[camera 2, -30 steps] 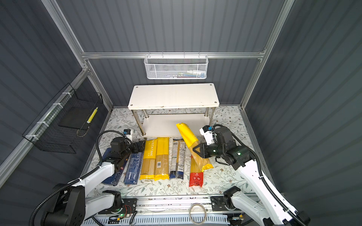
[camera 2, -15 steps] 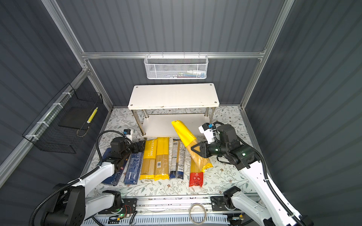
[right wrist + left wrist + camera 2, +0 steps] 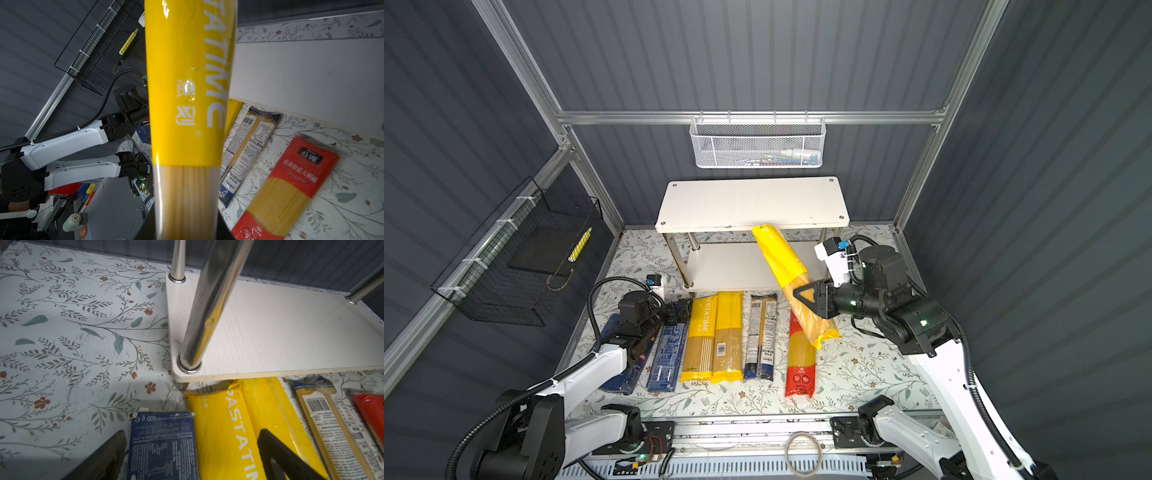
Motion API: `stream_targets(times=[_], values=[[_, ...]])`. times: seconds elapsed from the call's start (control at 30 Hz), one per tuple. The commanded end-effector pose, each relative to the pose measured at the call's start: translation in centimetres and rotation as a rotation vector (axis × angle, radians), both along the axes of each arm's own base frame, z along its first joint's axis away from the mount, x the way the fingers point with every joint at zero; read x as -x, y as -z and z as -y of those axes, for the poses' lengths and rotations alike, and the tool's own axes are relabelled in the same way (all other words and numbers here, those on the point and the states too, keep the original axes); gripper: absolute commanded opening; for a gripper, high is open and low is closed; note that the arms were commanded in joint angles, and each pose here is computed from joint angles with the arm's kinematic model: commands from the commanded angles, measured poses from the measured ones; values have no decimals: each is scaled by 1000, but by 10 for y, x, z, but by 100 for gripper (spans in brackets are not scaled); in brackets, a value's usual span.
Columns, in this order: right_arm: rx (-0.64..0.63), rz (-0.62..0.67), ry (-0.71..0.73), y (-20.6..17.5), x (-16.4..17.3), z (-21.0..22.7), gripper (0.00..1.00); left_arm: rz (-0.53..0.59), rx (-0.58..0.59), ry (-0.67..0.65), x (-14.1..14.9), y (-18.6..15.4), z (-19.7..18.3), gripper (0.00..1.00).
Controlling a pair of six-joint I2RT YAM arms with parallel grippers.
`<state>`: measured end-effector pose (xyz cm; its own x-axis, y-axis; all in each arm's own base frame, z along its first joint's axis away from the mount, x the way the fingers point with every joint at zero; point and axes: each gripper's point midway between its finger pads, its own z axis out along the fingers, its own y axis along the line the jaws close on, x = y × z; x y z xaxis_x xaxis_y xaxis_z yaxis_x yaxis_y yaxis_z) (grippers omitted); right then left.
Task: Arrange pasta packages on shelves
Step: Place the pasta bag on the shelf.
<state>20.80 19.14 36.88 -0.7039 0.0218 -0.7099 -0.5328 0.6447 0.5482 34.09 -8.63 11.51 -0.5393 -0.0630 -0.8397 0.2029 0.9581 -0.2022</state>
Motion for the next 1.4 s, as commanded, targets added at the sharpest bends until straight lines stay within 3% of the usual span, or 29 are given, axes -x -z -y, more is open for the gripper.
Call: stream_targets(times=[0.0, 0.3, 0.53, 1.37], values=[[-29, 121, 62, -44, -13, 7, 18, 22, -7, 15, -3, -9, 3, 100], [49, 202, 239, -78, -49, 36, 17, 22, -7, 15, -3, -9, 3, 100], [105, 228, 360, -83, -101, 51, 16, 24, -5, 21, -2, -9, 4, 99], [92, 259, 451, -107, -193, 73, 17, 43, 0, 47, 1, -13, 7, 99]])
